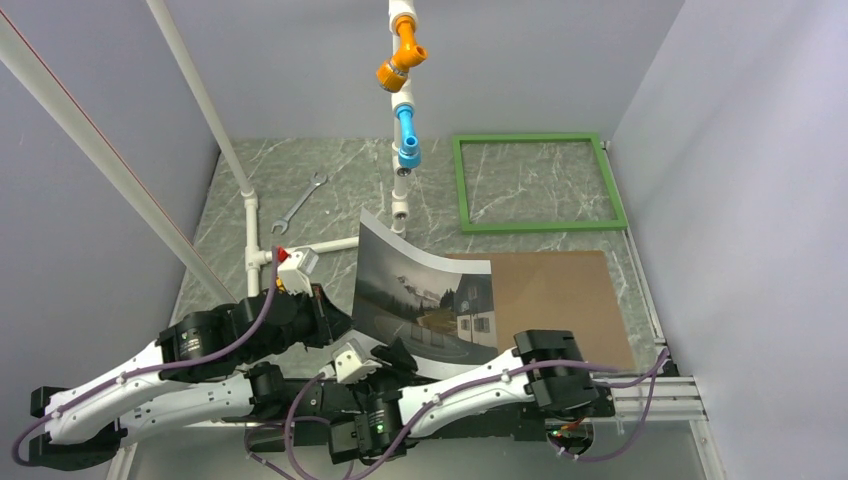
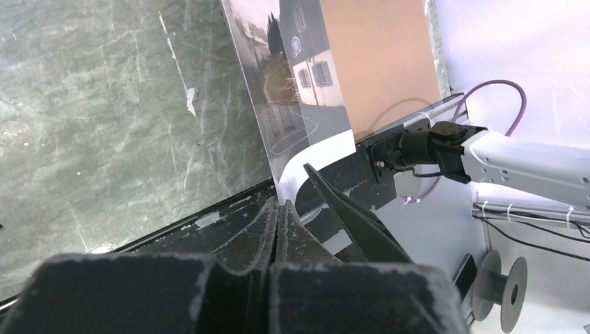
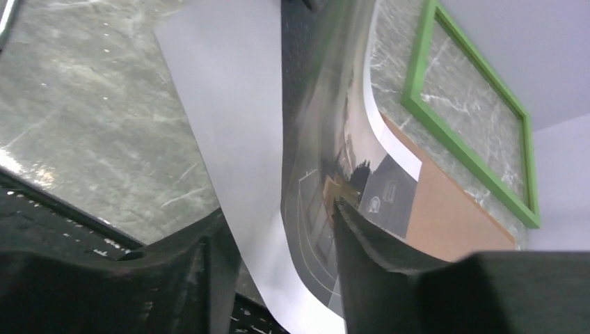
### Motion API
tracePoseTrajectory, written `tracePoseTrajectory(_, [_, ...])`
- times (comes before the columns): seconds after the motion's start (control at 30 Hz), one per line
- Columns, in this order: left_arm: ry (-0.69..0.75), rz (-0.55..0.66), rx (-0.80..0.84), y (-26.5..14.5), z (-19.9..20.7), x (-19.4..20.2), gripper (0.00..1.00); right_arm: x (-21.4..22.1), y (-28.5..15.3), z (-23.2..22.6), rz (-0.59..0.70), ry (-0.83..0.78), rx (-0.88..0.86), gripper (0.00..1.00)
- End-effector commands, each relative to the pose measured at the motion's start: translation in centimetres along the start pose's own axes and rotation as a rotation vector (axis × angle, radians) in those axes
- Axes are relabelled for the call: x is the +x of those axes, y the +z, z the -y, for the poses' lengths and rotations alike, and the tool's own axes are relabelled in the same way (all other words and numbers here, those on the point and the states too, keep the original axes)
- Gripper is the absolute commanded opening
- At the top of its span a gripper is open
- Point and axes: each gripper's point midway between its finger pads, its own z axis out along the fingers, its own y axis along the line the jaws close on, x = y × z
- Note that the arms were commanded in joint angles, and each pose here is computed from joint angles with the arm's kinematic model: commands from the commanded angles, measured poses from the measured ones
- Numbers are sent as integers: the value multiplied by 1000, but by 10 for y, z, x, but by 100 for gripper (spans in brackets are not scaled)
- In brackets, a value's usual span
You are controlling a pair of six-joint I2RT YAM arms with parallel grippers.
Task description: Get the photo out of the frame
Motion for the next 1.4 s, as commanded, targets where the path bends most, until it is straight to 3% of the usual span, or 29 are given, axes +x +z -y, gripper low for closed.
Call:
tracePoseTrajectory(0.0, [-39, 26, 18, -5, 10, -11, 0, -11, -2, 22, 59, -10, 95, 43])
tracePoseTrajectory(0.07, [-39, 19, 10, -5, 11, -10, 0, -11, -2, 23, 65, 0, 107, 34])
tracePoseTrajectory(0.2, [-49, 16, 13, -4, 12, -10, 0, -11, -3, 29, 80, 2, 124, 4])
tracePoseTrajectory(0.37, [-69, 22, 3, 0, 12, -10, 2, -7, -3, 34, 94, 19, 119, 0])
tracePoseTrajectory(0.47, [-104, 30, -14, 4, 8, -9, 36, -4, -3, 29, 87, 20, 85, 0])
tracePoseTrajectory(0.6, [-150, 82, 6, 7, 10, -16, 69, -4, -4, 19, 80, 38, -14, 0])
tracePoseTrajectory(0.8, [-198, 151, -29, 5, 5, -30, 99, -5, -7, 14, 86, 80, -103, 0])
tracePoseTrajectory(1.2, [-390, 174, -88, 7, 0, -35, 99, -8, -9, 11, 103, 106, -146, 0])
tracePoseTrajectory(1.37, [-470, 126, -151, 16, 0, -25, 100, -7, -9, 14, 104, 113, -149, 0])
